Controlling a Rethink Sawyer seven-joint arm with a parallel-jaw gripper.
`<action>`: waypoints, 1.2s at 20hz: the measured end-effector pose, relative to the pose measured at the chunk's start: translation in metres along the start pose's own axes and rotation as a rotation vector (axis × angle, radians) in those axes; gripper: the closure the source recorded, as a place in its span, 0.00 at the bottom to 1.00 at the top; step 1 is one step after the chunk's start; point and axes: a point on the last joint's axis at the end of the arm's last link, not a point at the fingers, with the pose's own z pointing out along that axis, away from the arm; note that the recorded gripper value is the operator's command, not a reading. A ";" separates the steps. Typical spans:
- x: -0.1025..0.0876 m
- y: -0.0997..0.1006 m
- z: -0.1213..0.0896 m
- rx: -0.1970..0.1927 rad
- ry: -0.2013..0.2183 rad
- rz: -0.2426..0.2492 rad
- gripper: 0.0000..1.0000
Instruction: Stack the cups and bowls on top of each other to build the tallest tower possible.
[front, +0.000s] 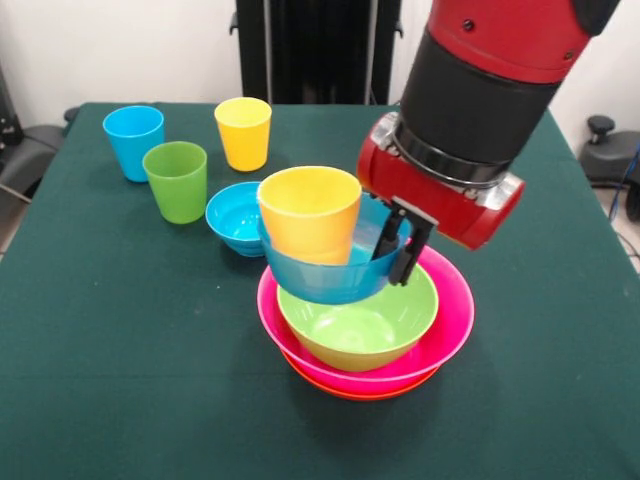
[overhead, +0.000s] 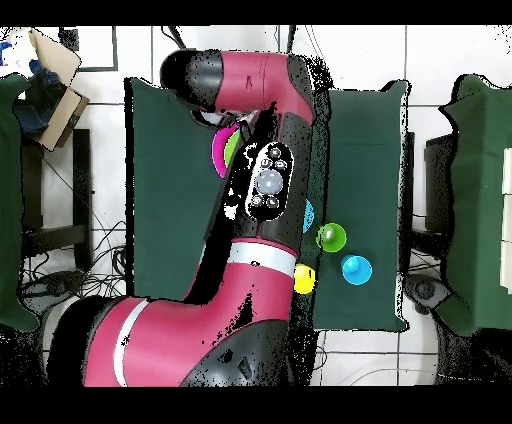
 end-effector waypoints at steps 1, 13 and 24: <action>0.001 -0.001 0.002 0.002 0.000 -0.001 1.00; 0.017 0.004 0.018 0.003 0.018 -0.033 1.00; 0.026 0.015 0.022 -0.022 0.032 -0.048 1.00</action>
